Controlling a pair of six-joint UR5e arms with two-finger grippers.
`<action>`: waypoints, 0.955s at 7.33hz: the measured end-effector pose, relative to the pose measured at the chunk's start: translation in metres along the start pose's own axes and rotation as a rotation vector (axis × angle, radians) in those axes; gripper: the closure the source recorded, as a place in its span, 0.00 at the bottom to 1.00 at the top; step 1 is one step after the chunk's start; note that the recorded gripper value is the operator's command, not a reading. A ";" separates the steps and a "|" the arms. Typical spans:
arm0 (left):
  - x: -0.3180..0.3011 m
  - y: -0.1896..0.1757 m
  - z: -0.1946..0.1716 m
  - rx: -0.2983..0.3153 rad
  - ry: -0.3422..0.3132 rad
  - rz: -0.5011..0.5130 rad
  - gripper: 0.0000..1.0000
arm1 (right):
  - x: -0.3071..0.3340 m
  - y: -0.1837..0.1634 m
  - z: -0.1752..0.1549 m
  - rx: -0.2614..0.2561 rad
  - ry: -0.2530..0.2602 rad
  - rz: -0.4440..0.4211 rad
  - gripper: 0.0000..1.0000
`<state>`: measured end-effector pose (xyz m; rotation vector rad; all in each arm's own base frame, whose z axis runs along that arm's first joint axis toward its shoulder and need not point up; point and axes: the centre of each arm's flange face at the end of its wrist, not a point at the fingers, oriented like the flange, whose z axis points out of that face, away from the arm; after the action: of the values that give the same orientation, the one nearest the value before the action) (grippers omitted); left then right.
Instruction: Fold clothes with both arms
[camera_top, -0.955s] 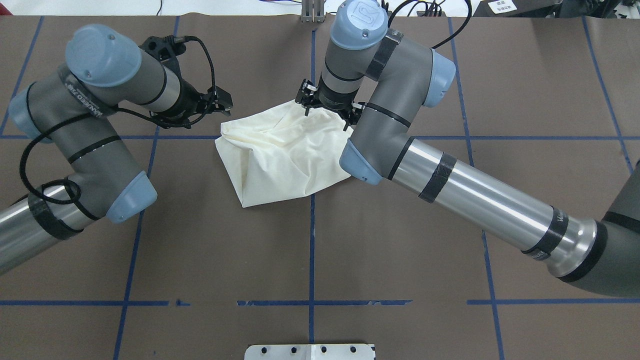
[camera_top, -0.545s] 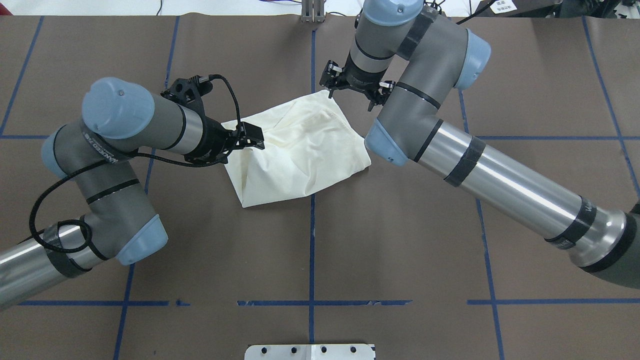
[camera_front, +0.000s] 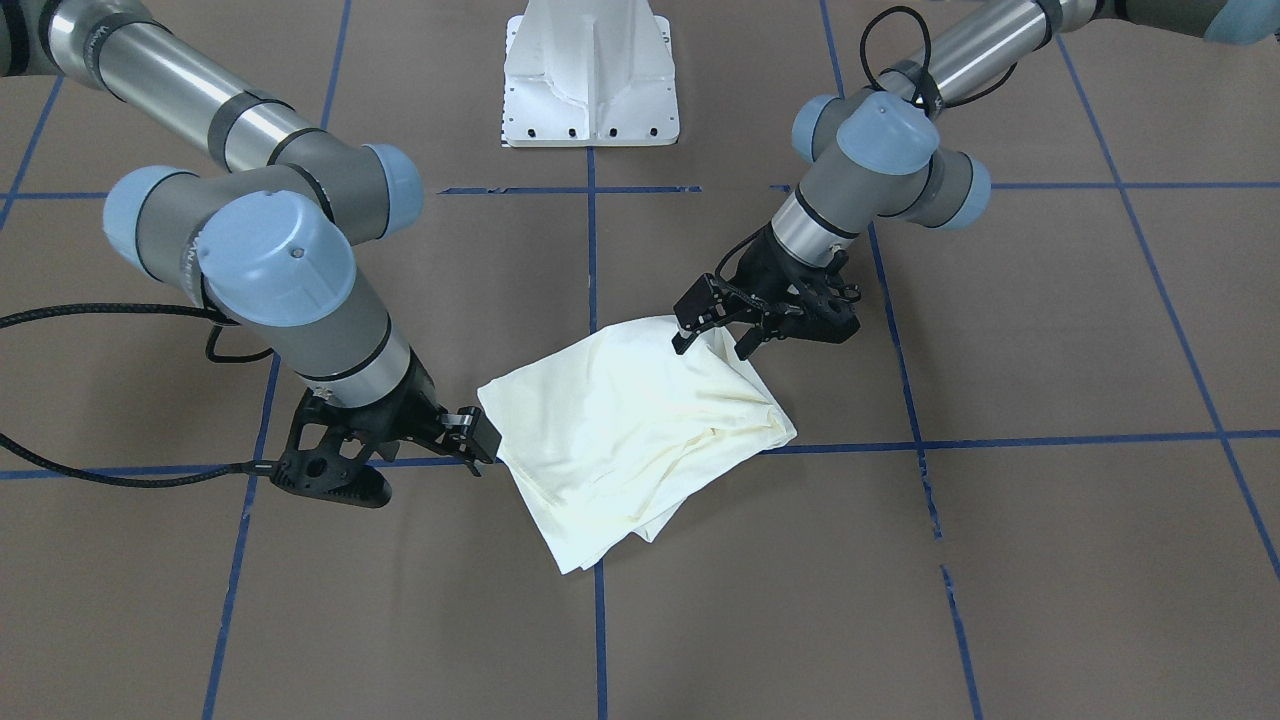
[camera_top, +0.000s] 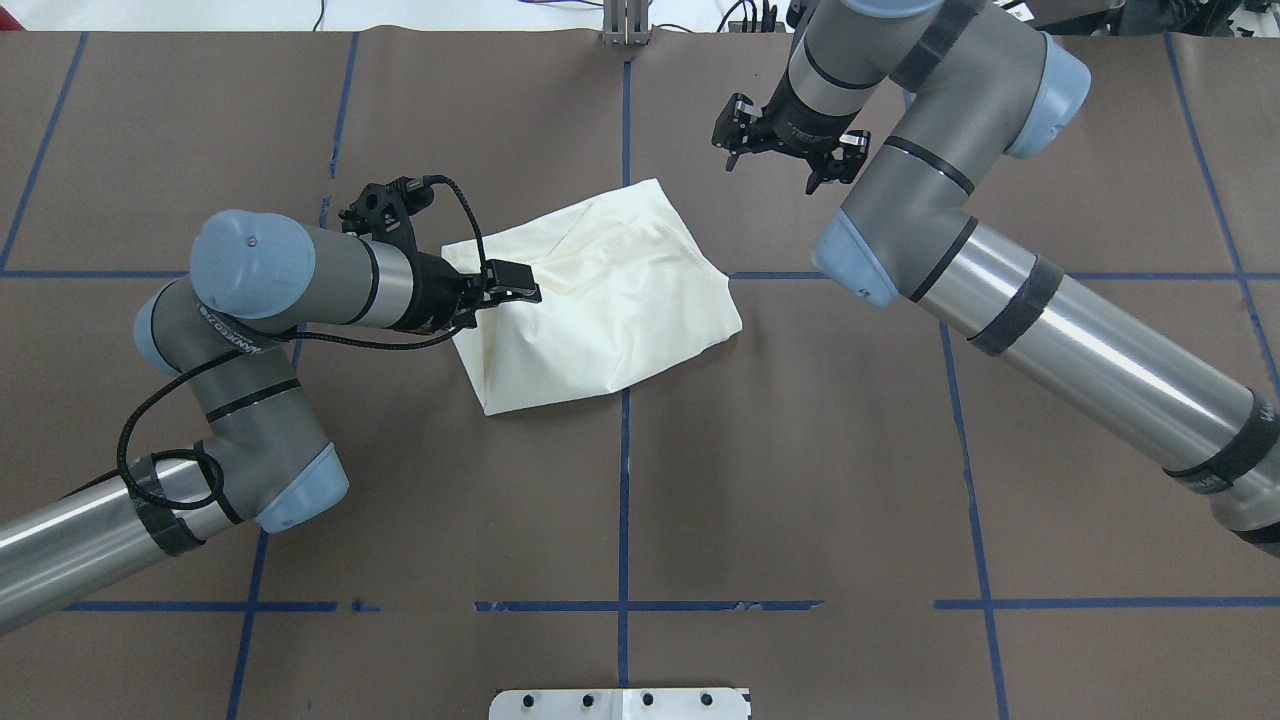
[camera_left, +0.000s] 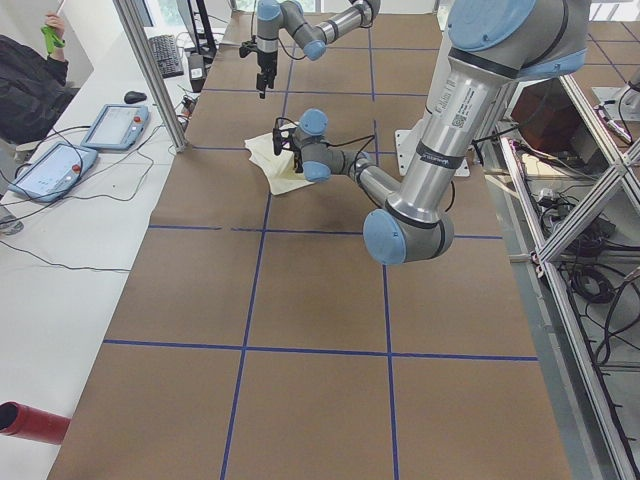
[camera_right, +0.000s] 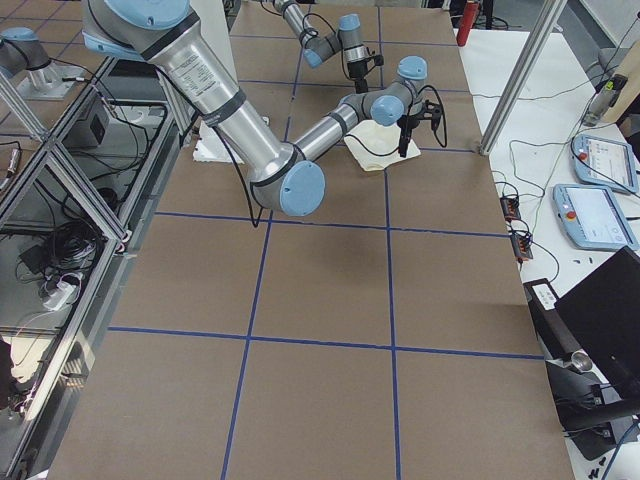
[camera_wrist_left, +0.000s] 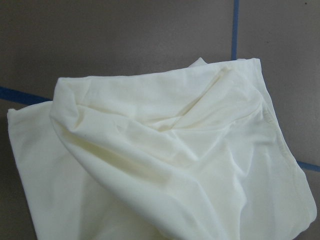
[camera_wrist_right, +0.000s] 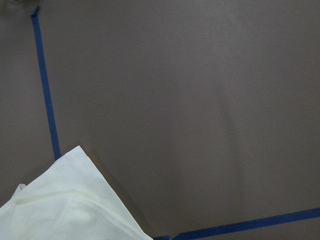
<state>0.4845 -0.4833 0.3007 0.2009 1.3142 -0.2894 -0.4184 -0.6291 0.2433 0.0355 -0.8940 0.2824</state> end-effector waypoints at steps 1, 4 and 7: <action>-0.001 -0.001 0.003 0.006 0.014 0.004 0.00 | 0.011 -0.005 -0.003 0.004 0.004 -0.009 0.00; 0.009 0.028 0.016 -0.034 0.044 0.016 0.00 | 0.029 -0.016 -0.007 0.009 0.013 -0.016 0.00; 0.015 0.055 0.025 -0.076 0.065 0.013 0.00 | 0.041 -0.024 -0.009 0.015 0.019 -0.013 0.00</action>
<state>0.5283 -0.4401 0.2909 0.1557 1.3856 -0.2235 -0.3811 -0.6416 0.2717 0.0522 -0.8730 0.2771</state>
